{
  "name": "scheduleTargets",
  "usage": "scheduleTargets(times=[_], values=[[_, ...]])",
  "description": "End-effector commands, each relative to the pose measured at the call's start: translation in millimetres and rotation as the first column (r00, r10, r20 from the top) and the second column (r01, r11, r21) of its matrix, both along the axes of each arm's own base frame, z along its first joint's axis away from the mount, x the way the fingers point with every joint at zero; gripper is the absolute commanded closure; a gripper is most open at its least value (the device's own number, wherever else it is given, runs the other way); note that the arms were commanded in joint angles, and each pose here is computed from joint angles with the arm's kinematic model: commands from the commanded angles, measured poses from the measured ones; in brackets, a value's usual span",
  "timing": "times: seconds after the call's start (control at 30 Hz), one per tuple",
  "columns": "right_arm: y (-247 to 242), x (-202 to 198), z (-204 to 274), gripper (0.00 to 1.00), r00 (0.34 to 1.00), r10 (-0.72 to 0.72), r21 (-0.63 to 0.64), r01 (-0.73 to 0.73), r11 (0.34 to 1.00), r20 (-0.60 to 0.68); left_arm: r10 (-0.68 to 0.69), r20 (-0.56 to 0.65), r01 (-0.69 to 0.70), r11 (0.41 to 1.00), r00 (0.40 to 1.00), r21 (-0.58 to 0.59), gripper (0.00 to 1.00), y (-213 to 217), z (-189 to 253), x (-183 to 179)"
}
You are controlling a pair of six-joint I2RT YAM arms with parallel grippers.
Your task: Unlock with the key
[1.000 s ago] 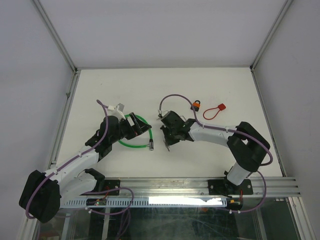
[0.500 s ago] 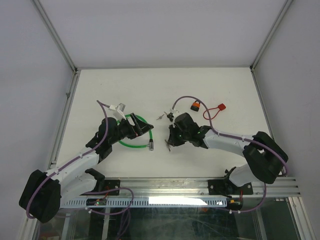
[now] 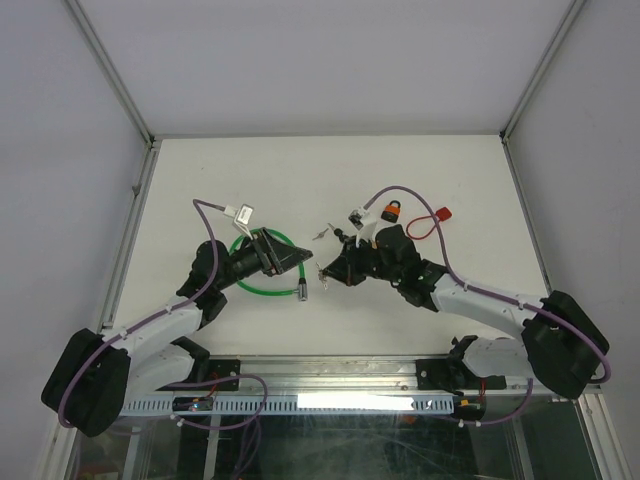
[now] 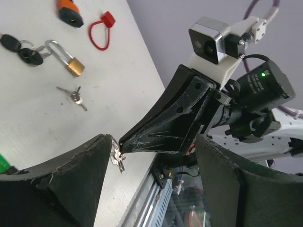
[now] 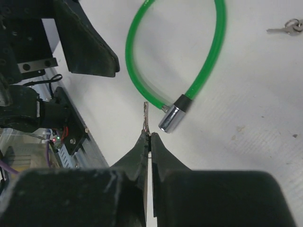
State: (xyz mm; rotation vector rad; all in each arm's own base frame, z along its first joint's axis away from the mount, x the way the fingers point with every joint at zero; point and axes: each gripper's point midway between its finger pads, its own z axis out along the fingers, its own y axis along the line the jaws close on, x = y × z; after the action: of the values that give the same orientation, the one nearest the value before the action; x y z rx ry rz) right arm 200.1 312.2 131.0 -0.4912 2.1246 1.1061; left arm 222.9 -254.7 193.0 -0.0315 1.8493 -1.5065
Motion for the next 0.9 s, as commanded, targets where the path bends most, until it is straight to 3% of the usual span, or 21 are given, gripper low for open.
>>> scheduleTargets(times=[0.0,0.47,0.87], values=[[13.4,-0.2,51.4,1.0,0.994,0.036,0.177,-0.054,0.983,0.1,-0.08,0.161,0.1,0.988,0.984,-0.118,0.28,-5.9,41.5,-13.2],[16.5,-10.0,85.7,1.0,0.982,0.059,0.307,-0.112,0.945,0.177,-0.072,0.125,0.088,0.988,0.99,-0.128,0.37,-7.7,35.2,-8.2],[22.1,-10.4,86.5,1.0,0.983,0.076,0.332,-0.129,0.934,0.168,-0.114,0.139,0.134,0.98,0.984,-0.146,0.58,-15.1,37.5,-15.2]])
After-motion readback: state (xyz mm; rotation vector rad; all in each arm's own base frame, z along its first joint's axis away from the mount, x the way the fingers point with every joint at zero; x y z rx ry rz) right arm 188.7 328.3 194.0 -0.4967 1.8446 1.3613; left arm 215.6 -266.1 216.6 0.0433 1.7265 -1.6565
